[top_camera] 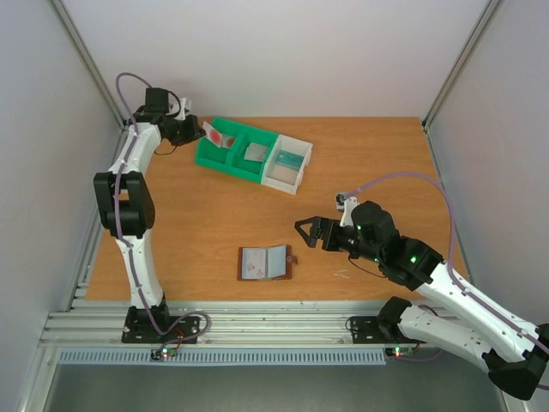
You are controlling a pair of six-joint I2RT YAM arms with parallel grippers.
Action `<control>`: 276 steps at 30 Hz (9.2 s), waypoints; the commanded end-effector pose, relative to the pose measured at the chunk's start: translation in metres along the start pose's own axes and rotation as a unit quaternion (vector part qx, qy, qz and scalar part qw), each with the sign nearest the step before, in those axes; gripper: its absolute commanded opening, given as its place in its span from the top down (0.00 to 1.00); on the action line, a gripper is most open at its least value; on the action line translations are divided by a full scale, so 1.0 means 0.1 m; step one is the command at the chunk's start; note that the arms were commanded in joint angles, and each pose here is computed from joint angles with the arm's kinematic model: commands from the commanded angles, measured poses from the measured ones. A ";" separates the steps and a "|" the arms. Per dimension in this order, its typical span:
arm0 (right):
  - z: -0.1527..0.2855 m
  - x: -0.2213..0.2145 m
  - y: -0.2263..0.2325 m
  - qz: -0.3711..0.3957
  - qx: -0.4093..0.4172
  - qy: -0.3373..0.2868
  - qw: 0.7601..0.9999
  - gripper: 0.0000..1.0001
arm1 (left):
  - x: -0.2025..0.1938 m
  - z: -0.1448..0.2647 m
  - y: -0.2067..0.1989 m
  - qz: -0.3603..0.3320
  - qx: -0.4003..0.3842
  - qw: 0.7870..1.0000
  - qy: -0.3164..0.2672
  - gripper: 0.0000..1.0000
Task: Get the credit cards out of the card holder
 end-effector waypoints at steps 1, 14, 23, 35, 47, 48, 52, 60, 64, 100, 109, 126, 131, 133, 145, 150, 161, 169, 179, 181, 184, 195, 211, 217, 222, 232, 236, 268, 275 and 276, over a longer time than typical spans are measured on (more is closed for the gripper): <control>0.05 0.10 0.11 0.025 -0.006 -0.015 1.000 0.02 | 0.19 -0.08 0.05 -0.028 0.002 0.999 -0.024 1.00; -0.03 0.20 0.20 0.042 -0.023 -0.023 0.999 0.02 | 0.29 -0.53 0.17 -0.051 0.007 0.998 -0.032 1.00; -0.11 0.22 0.19 0.044 -0.043 -0.020 0.998 0.02 | 0.37 -0.78 0.19 -0.075 0.000 0.996 -0.038 1.00; -0.18 0.28 0.17 0.044 -0.062 -0.033 0.997 0.02 | 0.33 -0.97 0.12 -0.086 -0.022 0.995 -0.039 1.00; -0.18 0.31 0.14 0.045 -0.076 -0.041 0.995 0.02 | 0.25 -1.13 0.20 -0.075 -0.025 0.996 -0.034 0.99; -0.17 0.31 0.14 0.045 -0.076 -0.042 0.995 0.02 | 0.25 -1.14 0.20 -0.076 -0.025 0.996 -0.035 0.98; -0.17 0.32 0.14 0.043 -0.078 -0.044 0.995 0.01 | 0.25 -1.18 0.20 -0.073 -0.026 0.996 -0.036 0.95; -0.18 0.31 0.12 0.039 -0.083 -0.044 0.995 0.01 | 0.22 -1.22 0.20 -0.072 -0.025 0.997 -0.033 0.93; -0.16 0.32 0.12 0.038 -0.083 -0.047 0.995 0.02 | 0.24 -1.24 0.19 -0.072 -0.024 0.996 -0.037 0.90; -0.16 0.41 0.25 0.048 -0.078 -0.059 0.994 0.02 | 0.57 -1.19 -0.01 -0.101 0.007 0.988 -0.114 0.60; -0.16 0.39 0.24 0.044 -0.080 -0.052 0.994 0.02 | 0.68 -1.08 -0.05 -0.108 0.018 0.985 -0.134 0.56; -0.18 0.24 -0.02 0.017 -0.148 -0.012 0.989 0.02 | 0.46 -0.25 -0.42 -0.069 0.037 0.994 -0.074 0.37; -0.23 0.17 0.00 0.020 -0.145 0.023 0.989 0.02 | 0.18 0.02 -0.48 -0.011 0.057 0.998 -0.015 0.37; -0.28 0.12 0.01 0.020 -0.143 0.044 0.989 0.03 | 0.02 0.10 -0.53 0.007 0.048 0.999 0.002 0.37; -0.57 -0.12 0.00 -0.003 -0.102 0.112 0.988 0.22 | -1.03 0.41 -0.78 0.067 0.011 0.993 0.093 0.44; -0.69 -0.22 -0.01 -0.013 -0.096 0.131 0.987 0.36 | -1.44 0.44 -0.93 0.061 -0.007 0.989 0.133 0.45; -0.95 -0.42 -0.02 -0.014 -0.088 0.158 0.983 0.52 | -2.18 0.69 -1.25 0.067 -0.062 0.983 0.158 0.47; -1.19 -0.53 -0.06 -0.027 -0.087 0.177 0.980 0.61 | -2.56 0.64 -1.47 0.073 -0.103 0.977 0.170 0.52; -1.48 -0.66 -0.26 -0.044 -0.108 0.193 0.974 0.67 | -2.93 0.46 -1.50 0.101 -0.141 0.968 0.184 0.61; -1.53 -0.69 -0.33 -0.048 -0.116 0.194 0.973 0.68 | -2.99 0.45 -1.48 0.105 -0.141 0.967 0.186 0.61; -1.59 -0.73 -0.42 -0.056 -0.125 0.196 0.971 0.70 | -3.07 0.44 -1.47 0.110 -0.144 0.964 0.193 0.63; -1.81 -0.89 -0.70 -0.069 -0.156 0.212 0.962 0.77 | -3.22 0.41 -1.45 0.129 -0.158 0.959 0.199 0.76; -1.96 -1.04 -0.93 -0.074 -0.180 0.231 0.953 0.83 | -3.39 0.31 -1.41 0.143 -0.166 0.952 0.214 0.83; -1.97 -1.08 -1.00 -0.071 -0.188 0.237 0.951 0.85 | -3.43 0.27 -1.41 0.145 -0.168 0.950 0.219 0.88; -1.99 -1.10 -1.04 -0.071 -0.192 0.240 0.949 0.86 | -3.46 0.23 -1.46 0.137 -0.171 0.949 0.229 0.89; -1.95 -1.08 -1.08 -0.058 -0.204 0.232 0.949 0.91 | -3.59 0.17 -1.39 0.126 -0.134 0.951 0.247 0.94; -1.89 -1.05 -1.08 -0.052 -0.207 0.223 0.951 0.91 | -3.64 0.18 -1.33 0.118 -0.113 0.954 0.253 0.97; -1.84 -1.07 -0.97 -0.065 -0.171 0.222 0.958 0.84 | -3.45 0.25 -1.67 0.126 -0.199 0.948 0.216 0.93; -1.87 -1.09 -0.96 -0.067 -0.163 0.226 0.958 0.84 | -3.56 0.17 -1.55 0.119 -0.167 0.951 0.231 0.94; -1.87 -1.10 -0.96 -0.067 -0.163 0.226 0.958 0.84 | -3.57 0.15 -1.53 0.118 -0.163 0.951 0.234 0.94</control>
Point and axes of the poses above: each gripper's point midway between its finger pads, its own z axis back along the fingers, its own y axis along the line the jaws close on, x = y × z, the point moved 4 cm from there along z, back along the fingers, and after that the axes turned 14 degrees about -z, right-handed, at the moved point
